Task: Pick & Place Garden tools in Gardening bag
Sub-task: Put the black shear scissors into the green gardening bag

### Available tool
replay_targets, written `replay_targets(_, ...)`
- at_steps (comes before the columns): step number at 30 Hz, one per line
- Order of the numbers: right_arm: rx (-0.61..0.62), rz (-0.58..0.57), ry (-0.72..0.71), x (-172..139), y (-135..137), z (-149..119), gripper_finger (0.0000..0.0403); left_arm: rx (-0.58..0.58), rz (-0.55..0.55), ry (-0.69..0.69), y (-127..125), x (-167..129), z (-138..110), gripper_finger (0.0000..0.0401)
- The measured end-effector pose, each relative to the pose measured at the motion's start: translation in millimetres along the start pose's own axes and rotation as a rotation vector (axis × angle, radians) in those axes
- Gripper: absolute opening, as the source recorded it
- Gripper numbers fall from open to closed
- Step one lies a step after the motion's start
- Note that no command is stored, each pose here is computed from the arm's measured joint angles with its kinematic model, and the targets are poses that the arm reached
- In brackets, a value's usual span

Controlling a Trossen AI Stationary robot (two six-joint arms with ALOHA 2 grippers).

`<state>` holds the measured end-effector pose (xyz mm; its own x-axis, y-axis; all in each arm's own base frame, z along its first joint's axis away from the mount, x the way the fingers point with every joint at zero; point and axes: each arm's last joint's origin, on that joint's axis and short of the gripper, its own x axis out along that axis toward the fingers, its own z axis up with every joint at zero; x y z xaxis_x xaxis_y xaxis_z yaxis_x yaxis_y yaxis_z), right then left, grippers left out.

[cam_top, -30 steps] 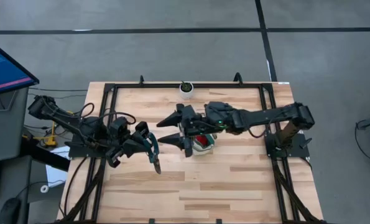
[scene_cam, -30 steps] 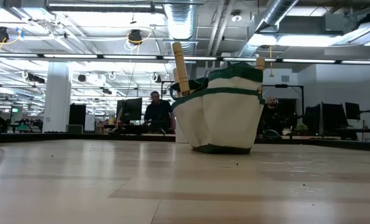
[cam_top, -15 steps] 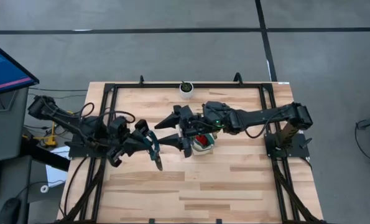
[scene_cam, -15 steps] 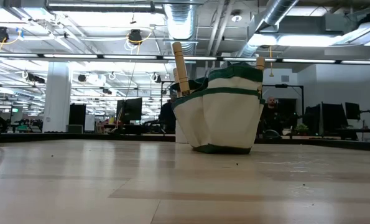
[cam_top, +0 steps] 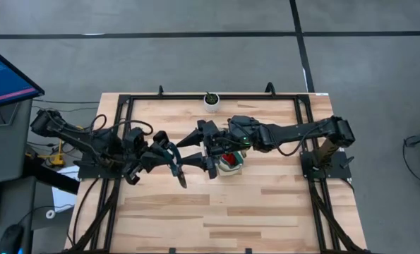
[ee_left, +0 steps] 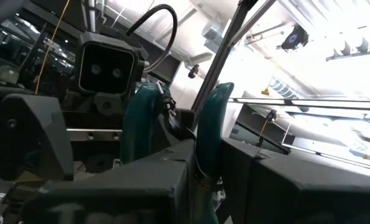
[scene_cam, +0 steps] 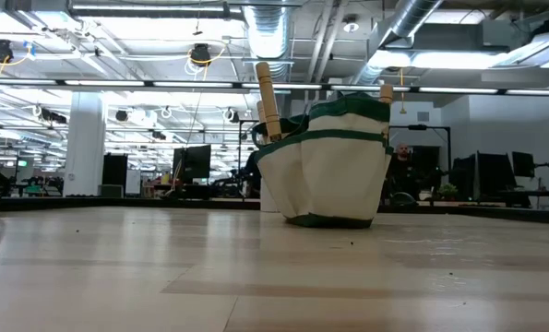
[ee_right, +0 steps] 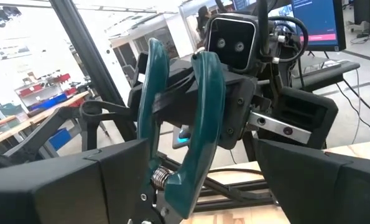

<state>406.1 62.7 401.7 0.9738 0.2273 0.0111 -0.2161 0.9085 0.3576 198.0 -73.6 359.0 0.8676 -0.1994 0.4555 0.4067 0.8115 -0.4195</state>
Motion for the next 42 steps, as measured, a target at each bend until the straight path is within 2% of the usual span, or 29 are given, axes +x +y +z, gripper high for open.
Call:
replay_targets(8,-0.002,-0.018,-0.007,-1,-7,3,0.0285,0.005,0.008,-0.002,4,5,-6,0.0033)
replay_targets(18,0.001,-0.032,0.028,-1,-9,0,0.0279,0.016,-0.034,-0.025,12,12,-10,0.0033)
replay_targets(21,0.005,-0.035,0.041,-1,-9,-2,0.0255,0.017,-0.034,-0.028,12,12,-9,0.0033)
replay_targets(25,0.007,-0.040,0.057,-1,-10,-3,0.0201,0.018,-0.024,-0.017,14,14,-12,0.0033)
replay_targets(34,0.036,-0.034,0.077,-2,-12,-3,0.0044,0.000,-0.010,0.002,20,18,-21,0.0034)
replay_targets(38,0.061,-0.056,0.080,-3,-13,-4,0.0048,0.004,0.018,-0.010,21,18,-20,0.0048)
replay_targets(42,0.050,-0.107,0.066,-2,-11,-6,0.0048,0.001,0.035,-0.012,21,19,-20,0.0087)
